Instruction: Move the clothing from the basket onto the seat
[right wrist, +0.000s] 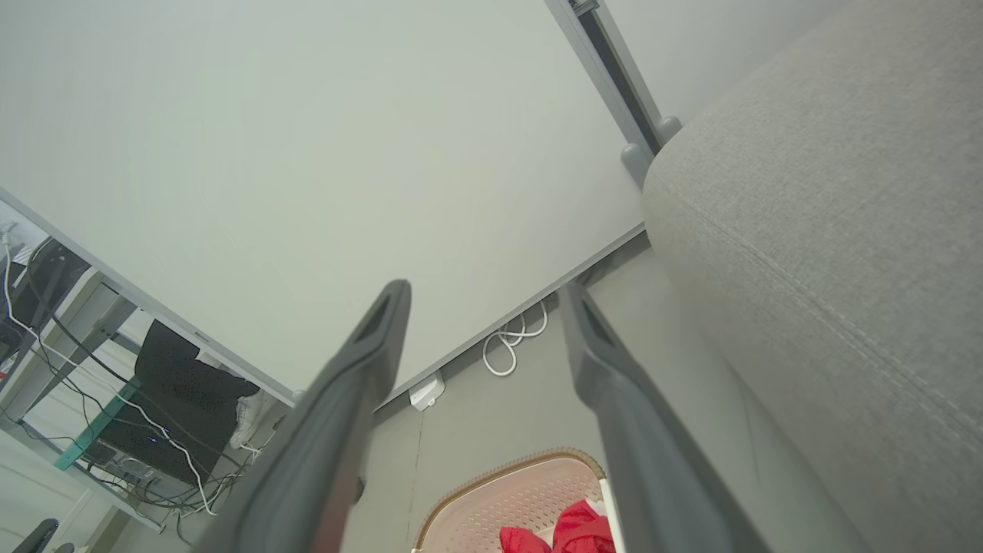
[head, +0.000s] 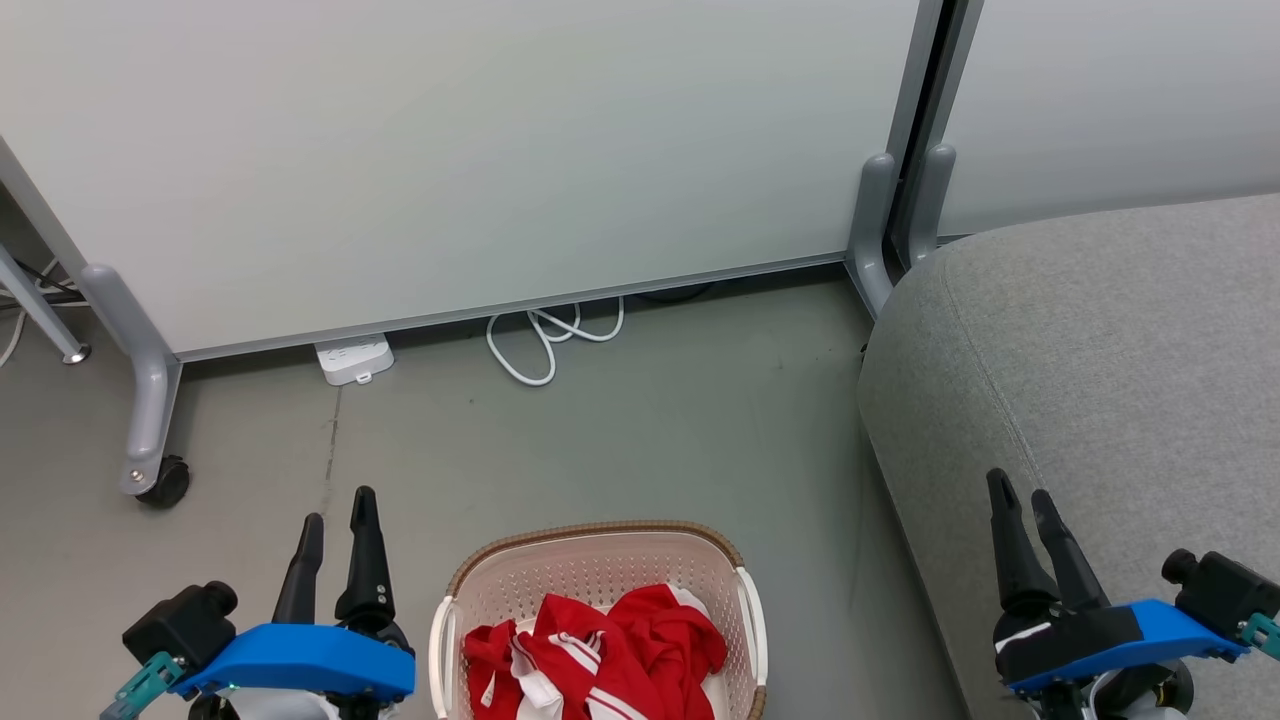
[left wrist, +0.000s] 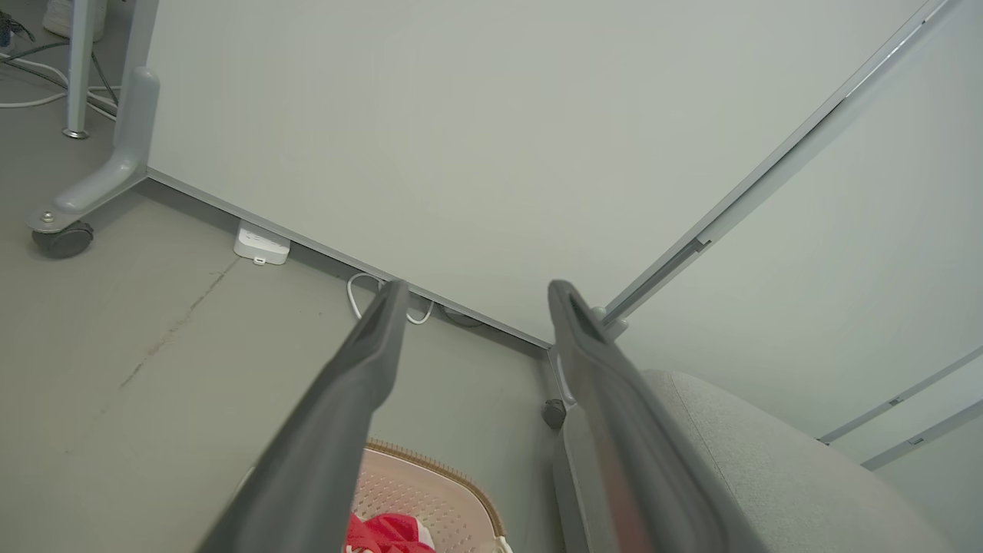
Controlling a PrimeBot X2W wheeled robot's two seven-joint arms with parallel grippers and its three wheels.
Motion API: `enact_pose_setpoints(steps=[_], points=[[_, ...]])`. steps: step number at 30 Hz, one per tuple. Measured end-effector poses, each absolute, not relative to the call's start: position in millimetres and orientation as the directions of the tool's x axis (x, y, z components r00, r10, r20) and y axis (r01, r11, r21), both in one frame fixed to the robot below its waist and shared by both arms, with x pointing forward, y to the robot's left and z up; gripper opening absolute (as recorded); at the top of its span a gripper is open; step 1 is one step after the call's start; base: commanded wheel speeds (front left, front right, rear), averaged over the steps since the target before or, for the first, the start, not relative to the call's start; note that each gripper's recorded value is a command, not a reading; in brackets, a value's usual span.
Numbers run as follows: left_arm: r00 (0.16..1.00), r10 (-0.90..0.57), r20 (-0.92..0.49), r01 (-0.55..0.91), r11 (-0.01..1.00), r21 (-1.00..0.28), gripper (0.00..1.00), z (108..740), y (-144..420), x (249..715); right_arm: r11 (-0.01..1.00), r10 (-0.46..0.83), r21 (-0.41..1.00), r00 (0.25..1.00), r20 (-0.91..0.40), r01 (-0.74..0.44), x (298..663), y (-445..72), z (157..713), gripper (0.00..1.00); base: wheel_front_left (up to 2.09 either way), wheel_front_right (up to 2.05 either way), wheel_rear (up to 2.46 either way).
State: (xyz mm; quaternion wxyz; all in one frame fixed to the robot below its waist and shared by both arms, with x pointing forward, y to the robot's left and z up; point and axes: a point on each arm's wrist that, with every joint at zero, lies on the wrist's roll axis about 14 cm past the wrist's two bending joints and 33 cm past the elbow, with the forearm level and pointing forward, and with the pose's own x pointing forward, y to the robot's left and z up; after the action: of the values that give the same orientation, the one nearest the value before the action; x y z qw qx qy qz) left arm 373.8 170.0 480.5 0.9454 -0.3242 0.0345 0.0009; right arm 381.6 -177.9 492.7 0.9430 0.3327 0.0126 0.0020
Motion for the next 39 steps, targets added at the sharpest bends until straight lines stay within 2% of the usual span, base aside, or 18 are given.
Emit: enact_pose_setpoints(steps=[18, 39], points=[[0.999, -0.044, -0.028, 0.026, 0.889, -0.456, 1.0, 486, 164, 375, 0.884, 0.051, 0.465, 0.999, 0.01, -0.05, 383, -169, 501, 1.0, 0.0, 0.0, 0.0], [0.997, -0.072, -0.016, 0.063, 0.952, -0.3, 1.0, 483, 158, 374, 0.954, 0.096, 0.283, 0.995, 0.019, -0.098, 383, -161, 505, 1.0, 0.0, 0.0, 0.0]])
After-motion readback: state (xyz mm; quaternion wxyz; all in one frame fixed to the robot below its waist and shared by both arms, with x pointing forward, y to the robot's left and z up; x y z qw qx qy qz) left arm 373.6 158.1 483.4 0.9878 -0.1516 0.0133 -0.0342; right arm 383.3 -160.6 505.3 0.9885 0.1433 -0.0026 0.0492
